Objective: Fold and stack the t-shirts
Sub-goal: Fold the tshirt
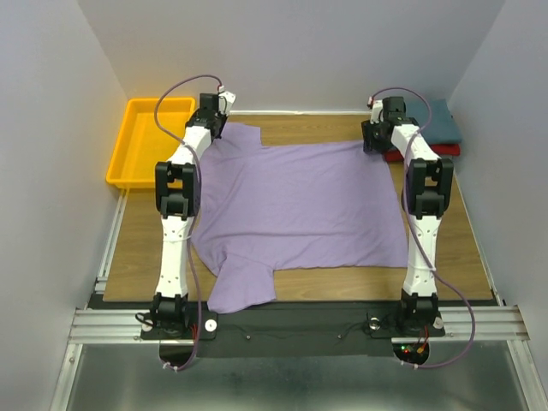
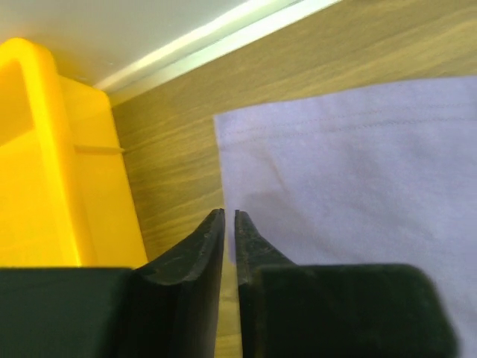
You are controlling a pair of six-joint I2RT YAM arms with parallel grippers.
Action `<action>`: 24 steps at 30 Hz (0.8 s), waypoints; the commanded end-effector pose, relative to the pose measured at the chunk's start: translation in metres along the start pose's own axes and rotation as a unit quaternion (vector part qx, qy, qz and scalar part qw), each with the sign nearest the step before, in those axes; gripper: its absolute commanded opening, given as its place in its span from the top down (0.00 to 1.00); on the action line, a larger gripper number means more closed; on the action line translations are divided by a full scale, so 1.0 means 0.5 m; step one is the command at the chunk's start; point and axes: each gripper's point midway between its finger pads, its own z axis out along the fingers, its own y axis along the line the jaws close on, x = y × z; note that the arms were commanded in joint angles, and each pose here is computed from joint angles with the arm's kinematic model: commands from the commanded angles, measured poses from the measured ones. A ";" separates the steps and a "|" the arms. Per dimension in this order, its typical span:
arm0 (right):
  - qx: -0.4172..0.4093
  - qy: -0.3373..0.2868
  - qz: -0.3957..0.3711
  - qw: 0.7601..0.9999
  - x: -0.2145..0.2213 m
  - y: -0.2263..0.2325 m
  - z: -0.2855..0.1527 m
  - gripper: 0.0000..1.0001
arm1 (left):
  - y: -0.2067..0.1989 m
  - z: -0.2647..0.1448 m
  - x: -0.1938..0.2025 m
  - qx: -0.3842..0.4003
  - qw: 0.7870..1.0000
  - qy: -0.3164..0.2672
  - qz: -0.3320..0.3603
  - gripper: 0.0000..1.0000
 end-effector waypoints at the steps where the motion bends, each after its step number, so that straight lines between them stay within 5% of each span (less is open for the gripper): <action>1: -0.061 -0.022 -0.003 0.998 -0.041 0.058 -0.100 0.46 | 0.046 -0.178 -0.174 0.030 0.994 -0.105 -0.006 0.71; 3: -0.078 -0.043 -0.004 0.996 -0.066 0.073 -0.155 0.44 | 0.054 -0.257 -0.214 0.042 0.991 -0.129 -0.004 0.63; 9: -0.122 -0.055 -0.019 0.991 -0.069 0.131 -0.245 0.39 | 0.007 -0.348 -0.133 0.100 0.992 -0.074 -0.019 0.62; 14: -0.142 -0.003 -0.038 0.989 0.026 0.159 -0.277 0.41 | -0.072 -0.372 0.004 0.164 0.986 0.000 -0.035 0.60; 24: -0.163 0.111 -0.064 0.978 0.230 0.177 -0.265 0.53 | -0.151 -0.407 0.199 0.211 0.971 0.103 -0.052 0.72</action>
